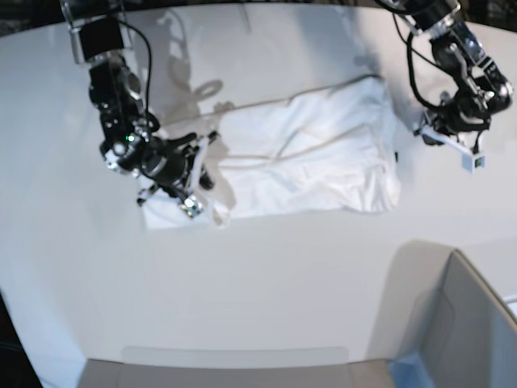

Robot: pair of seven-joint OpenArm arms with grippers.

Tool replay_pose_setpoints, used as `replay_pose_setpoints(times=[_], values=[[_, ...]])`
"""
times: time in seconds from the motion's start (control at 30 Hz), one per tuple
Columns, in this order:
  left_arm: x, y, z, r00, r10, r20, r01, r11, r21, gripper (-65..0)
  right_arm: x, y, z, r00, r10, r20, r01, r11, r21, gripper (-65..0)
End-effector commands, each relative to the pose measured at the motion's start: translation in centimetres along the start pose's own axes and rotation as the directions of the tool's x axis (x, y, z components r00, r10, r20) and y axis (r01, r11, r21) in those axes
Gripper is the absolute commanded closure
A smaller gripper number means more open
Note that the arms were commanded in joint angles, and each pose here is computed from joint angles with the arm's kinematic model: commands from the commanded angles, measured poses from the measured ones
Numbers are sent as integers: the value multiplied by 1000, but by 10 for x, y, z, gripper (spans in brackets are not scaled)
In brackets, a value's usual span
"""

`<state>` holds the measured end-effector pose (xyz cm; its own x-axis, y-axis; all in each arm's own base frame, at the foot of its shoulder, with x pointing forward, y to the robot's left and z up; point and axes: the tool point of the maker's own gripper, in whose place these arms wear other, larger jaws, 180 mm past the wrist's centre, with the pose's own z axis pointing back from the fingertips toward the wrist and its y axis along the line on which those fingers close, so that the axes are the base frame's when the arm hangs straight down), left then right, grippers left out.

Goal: Layout the t-shirt on the table in an organized manner, then fold the t-shirt properly
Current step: 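Lift the strip's collar end with the right gripper and fold it toward the hem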

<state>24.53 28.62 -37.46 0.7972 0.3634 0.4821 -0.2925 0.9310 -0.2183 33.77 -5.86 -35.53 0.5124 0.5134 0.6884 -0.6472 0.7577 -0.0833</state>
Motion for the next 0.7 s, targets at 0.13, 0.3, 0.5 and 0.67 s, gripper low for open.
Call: replay_pose_setpoints(times=[0.13,0.3,0.5,0.67], values=[[15,-3,5,999,-13,49,14,1000,-7,-96,13,-7,3,999,10,39,-10,1000,-10,0],[15,-3,5,999,-12,48,12,1000,-9,-97,18,14,1,997,61,46,-63,998,32,-186],[14,-5,4,999,-9,45,10,1000,-12,-97,32,69,6,974,209,90,-220,967,131,-273],[10,-10,1,999,1,38,0,1000,-25,-97,50,84,19,956,247,157,-269,953,136,-273]])
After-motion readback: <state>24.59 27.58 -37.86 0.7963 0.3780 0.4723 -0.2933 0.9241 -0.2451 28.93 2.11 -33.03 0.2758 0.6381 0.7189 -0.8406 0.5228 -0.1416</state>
